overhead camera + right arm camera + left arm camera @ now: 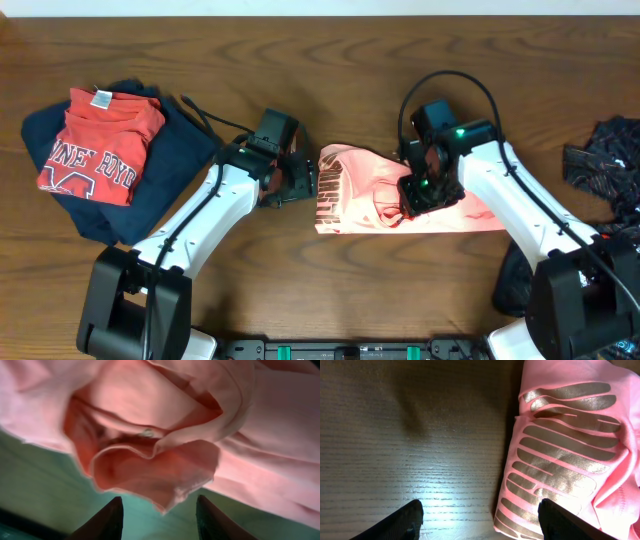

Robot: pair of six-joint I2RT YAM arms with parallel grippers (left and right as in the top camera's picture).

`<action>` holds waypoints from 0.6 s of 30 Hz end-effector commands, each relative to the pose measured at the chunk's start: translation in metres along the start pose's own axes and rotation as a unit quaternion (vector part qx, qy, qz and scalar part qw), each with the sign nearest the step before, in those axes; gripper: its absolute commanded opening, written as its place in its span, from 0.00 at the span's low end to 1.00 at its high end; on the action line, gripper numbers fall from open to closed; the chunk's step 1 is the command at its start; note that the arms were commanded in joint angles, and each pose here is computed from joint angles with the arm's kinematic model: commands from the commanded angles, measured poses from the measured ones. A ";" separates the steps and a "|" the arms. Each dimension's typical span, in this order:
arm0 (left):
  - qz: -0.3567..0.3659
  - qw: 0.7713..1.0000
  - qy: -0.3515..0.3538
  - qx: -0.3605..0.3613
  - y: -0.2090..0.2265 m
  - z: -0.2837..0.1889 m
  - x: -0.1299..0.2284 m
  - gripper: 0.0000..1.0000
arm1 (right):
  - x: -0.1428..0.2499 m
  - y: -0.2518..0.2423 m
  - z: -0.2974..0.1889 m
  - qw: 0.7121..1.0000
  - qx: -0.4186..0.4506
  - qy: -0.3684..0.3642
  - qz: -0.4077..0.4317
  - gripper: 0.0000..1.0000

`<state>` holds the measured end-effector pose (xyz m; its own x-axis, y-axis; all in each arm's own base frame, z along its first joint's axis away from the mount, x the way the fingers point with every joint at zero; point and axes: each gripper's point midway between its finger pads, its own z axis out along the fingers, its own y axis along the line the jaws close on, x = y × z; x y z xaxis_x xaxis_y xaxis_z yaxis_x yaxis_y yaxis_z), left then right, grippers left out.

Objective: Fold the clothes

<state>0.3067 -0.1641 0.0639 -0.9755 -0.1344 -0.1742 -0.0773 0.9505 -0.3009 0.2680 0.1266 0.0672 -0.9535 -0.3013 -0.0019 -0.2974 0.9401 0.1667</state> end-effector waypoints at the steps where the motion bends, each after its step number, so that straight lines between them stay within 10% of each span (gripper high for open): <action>1: -0.004 1.000 0.008 -0.008 0.005 0.004 0.003 0.75 | 0.008 -0.006 0.018 1.000 0.015 0.013 -0.009 0.42; 6: -0.004 1.000 0.008 -0.008 0.005 0.004 0.003 0.75 | 0.003 -0.011 0.027 1.000 0.021 -0.004 0.004 0.01; 12: -0.004 1.000 0.009 -0.009 0.006 0.004 0.004 0.75 | 0.000 -0.085 0.011 0.950 0.185 -0.060 0.246 0.01; 18: -0.005 1.000 0.012 -0.011 0.007 0.004 0.006 0.75 | 0.008 -0.115 0.007 0.930 0.180 -0.055 0.315 0.01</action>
<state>0.3036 -0.1627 0.0628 -0.9777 -0.1335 -0.1619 -0.0812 0.9522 -0.2944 0.2919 0.0422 0.0400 -0.9755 0.2038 -0.0822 0.2126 0.9701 -0.1171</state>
